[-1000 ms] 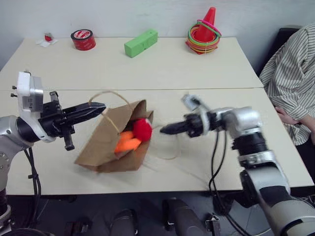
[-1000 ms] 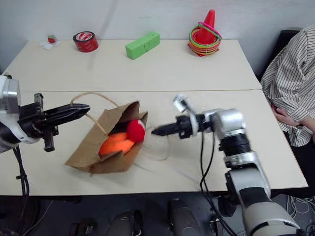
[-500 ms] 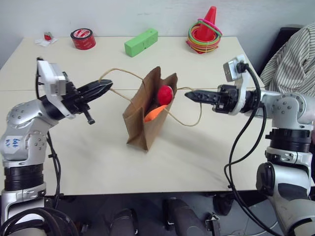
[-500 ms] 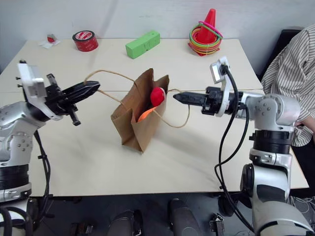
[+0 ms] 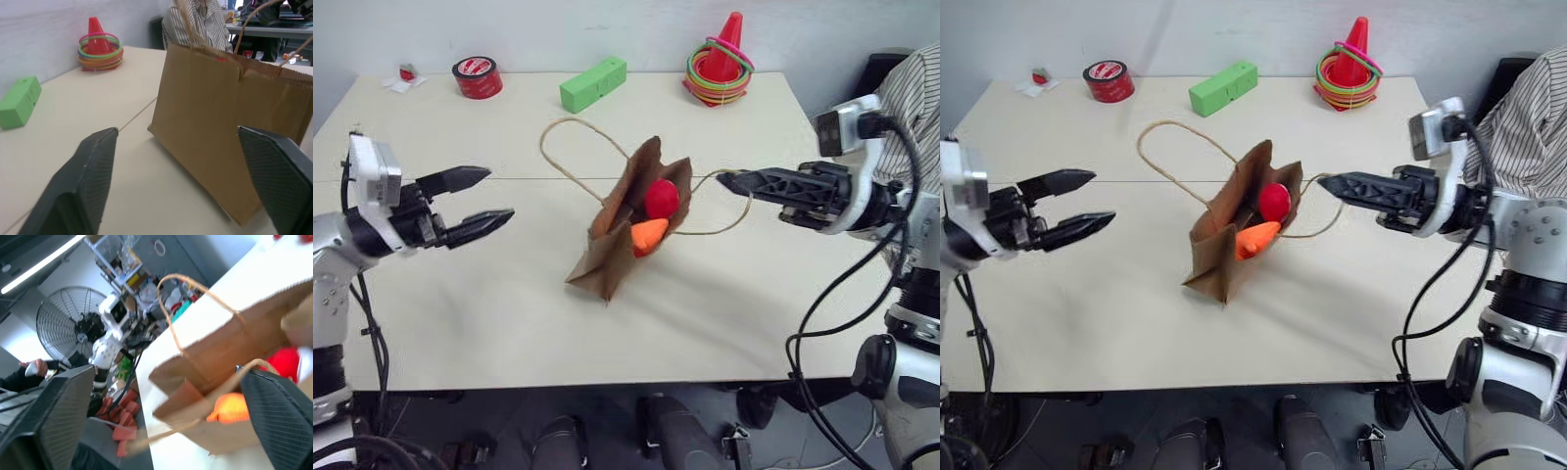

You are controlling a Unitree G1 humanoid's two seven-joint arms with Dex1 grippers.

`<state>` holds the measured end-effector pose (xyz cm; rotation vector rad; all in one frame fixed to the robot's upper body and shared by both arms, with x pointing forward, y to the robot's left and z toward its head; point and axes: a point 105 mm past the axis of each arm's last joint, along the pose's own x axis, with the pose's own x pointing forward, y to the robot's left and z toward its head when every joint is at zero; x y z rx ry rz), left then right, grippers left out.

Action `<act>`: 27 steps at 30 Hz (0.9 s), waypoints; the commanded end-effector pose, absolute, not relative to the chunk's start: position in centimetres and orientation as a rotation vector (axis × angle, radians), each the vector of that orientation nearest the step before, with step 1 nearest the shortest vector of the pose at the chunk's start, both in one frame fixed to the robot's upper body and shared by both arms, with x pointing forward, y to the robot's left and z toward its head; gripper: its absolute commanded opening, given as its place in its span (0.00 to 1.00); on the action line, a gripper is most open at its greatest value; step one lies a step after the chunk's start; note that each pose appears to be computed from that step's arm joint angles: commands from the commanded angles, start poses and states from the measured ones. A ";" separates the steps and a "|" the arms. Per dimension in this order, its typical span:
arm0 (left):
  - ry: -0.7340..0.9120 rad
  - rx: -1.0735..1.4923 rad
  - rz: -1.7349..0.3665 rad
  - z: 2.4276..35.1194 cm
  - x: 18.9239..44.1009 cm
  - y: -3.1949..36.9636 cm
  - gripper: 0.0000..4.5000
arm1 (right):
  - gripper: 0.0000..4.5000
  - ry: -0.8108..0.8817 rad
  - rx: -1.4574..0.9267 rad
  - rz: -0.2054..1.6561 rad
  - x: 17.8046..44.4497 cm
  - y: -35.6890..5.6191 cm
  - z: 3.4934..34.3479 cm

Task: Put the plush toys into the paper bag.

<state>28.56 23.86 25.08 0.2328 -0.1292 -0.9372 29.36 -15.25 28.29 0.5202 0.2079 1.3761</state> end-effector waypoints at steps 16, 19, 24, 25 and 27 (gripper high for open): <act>-0.191 0.250 -0.899 24.3 27.4 23.2 1.00 | 1.00 0.084 0.386 1.564 30.0 -9.8 31.4; -0.201 0.242 -0.893 24.1 27.5 23.0 1.00 | 1.00 0.094 0.314 1.602 30.0 -8.8 32.0; -0.224 0.225 -0.888 23.9 27.6 22.5 1.00 | 1.00 0.122 0.214 1.639 30.2 -7.4 32.3; -0.226 0.221 -0.891 23.9 27.6 22.4 1.00 | 1.00 0.124 0.199 1.641 30.2 -7.3 32.2; -0.225 0.214 -0.893 23.6 27.4 22.2 1.00 | 1.00 0.116 0.165 1.676 29.5 -6.8 32.6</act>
